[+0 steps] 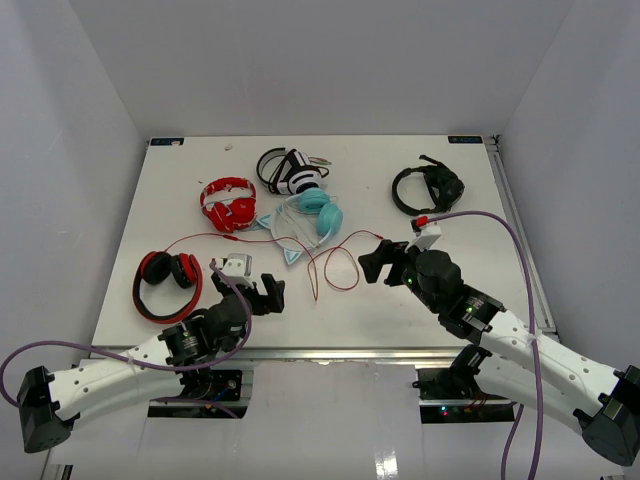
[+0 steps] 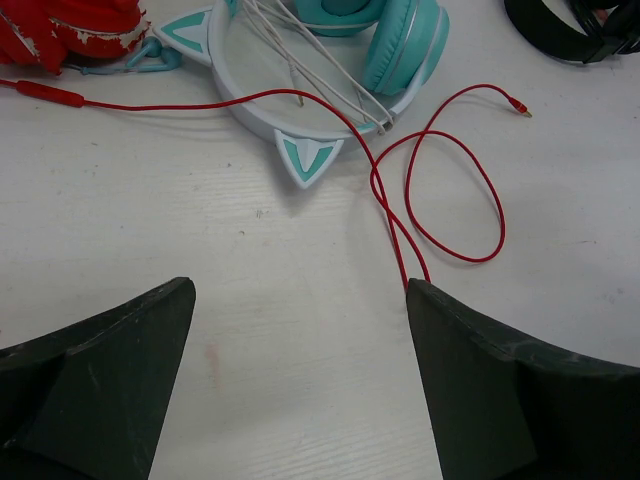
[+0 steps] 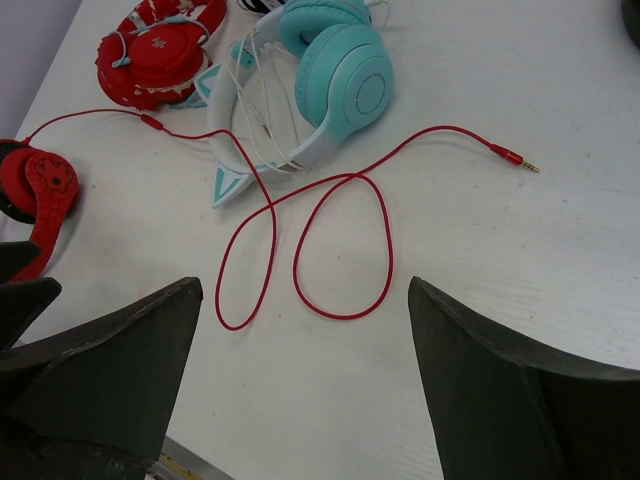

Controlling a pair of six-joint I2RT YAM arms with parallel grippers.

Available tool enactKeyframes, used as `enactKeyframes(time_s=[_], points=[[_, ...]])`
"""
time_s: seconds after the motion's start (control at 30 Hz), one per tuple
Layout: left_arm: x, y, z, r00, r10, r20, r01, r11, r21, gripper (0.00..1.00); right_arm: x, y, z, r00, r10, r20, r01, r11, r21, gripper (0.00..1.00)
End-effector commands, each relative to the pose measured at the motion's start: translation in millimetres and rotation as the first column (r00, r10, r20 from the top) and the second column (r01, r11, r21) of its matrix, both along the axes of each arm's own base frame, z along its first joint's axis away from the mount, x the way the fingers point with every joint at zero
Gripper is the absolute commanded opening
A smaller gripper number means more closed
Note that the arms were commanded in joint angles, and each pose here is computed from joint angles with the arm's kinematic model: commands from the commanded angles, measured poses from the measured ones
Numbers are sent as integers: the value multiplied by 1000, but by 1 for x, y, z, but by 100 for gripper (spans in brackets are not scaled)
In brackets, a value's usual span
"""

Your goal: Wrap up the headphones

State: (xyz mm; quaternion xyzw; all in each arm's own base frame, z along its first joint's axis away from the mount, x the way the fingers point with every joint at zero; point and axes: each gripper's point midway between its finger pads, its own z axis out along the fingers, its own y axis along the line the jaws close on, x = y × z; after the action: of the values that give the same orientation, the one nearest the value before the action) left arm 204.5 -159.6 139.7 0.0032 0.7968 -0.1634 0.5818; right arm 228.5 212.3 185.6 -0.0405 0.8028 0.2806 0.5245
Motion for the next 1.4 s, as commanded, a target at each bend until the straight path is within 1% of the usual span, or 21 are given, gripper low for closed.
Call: enactKeyframes(time_s=[0.0, 0.1, 0.17, 0.23, 0.27, 0.33, 0.4, 0.5, 0.57, 0.6, 0.7, 0.8, 0.9, 0.97, 1.03, 1.1, 1.17, 1.2, 1.23, 1.27, 1.37], points=[[3, -1, 13, 1000, 20, 13, -19, 999, -27, 98, 2, 7, 15, 998, 23, 51, -24, 999, 29, 90], [5, 4, 9, 998, 55, 5, -54, 998, -12, 97, 3, 6, 13, 999, 18, 47, -20, 999, 26, 90], [7, 15, 4, 993, 122, -2, -122, 992, 12, 96, 3, 6, 14, 999, 19, 47, -20, 999, 30, 90], [9, 24, 3, 979, 204, -18, -205, 979, -17, 94, 2, 7, 15, 999, 21, 50, -23, 999, 35, 90], [9, 35, 3, 968, 250, -14, -250, 968, 12, 92, 2, 7, 16, 998, 22, 53, -24, 999, 39, 90], [5, 64, 1, 910, 411, -45, -413, 910, -26, 87, 2, 5, 18, 998, 20, 59, -23, 999, 45, 90], [-3, 89, -1, 847, 525, -86, -531, 843, -87, 84, 1, 4, 20, 998, 16, 66, -19, 999, 51, 90], [-5, 108, 15, 765, 626, -151, -644, 746, -173, 80, 0, 3, 22, 998, 14, 68, -18, 998, 61, 90], [3, 119, 22, 710, 683, -174, -704, 691, -162, 80, -1, 4, 23, 997, 19, 69, -24, 997, 68, 90], [11, 123, 24, 687, 703, -186, -726, 672, -143, 80, -1, 4, 23, 997, 20, 70, -25, 997, 71, 90], [44, 121, 38, 699, 689, -192, -713, 691, -118, 81, -1, 2, 26, 997, 16, 75, -22, 997, 75, 90], [65, 139, 32, 635, 721, -275, -764, 638, -92, 82, -1, -1, 27, 996, 2, 85, -9, 997, 79, 90], [73, 171, 33, 547, 773, -321, -831, 548, -96, 79, -1, -3, 29, 996, -4, 91, -4, 996, 86, 90], [65, 204, 32, 444, 819, -365, -895, 429, -126, 77, -3, -3, 32, 995, 0, 98, -10, 995, 96, 90], [53, 224, 33, 373, 839, -397, -928, 327, -180, 74, -4, -4, 35, 994, -2, 106, -9, 994, 105, 90], [49, 231, 37, 376, 835, -402, -924, 305, -232, 75, -4, -5, 36, 994, -2, 112, -11, 994, 111, 90], [49, 233, 38, 408, 821, -398, -909, 329, -254, 76, -6, -4, 38, 993, 8, 116, -22, 993, 120, 90], [46, 231, 29, 401, 815, -417, -914, 328, -238, 74, -7, -2, 39, 993, 16, 117, -31, 992, 125, 90], [41, 231, 21, 367, 816, -446, -929, 299, -217, 70, -8, -1, 40, 992, 25, 121, -40, 991, 131, 90], [33, 234, 13, 305, 825, -475, -951, 243, -189, 68, -9, 0, 41, 992, 30, 123, -47, 990, 136, 90], [-4, 253, -4, 47, 862, -505, -996, 0, -94, 70, -10, 0, 41, 992, 35, 125, -53, 989, 141, 90]])
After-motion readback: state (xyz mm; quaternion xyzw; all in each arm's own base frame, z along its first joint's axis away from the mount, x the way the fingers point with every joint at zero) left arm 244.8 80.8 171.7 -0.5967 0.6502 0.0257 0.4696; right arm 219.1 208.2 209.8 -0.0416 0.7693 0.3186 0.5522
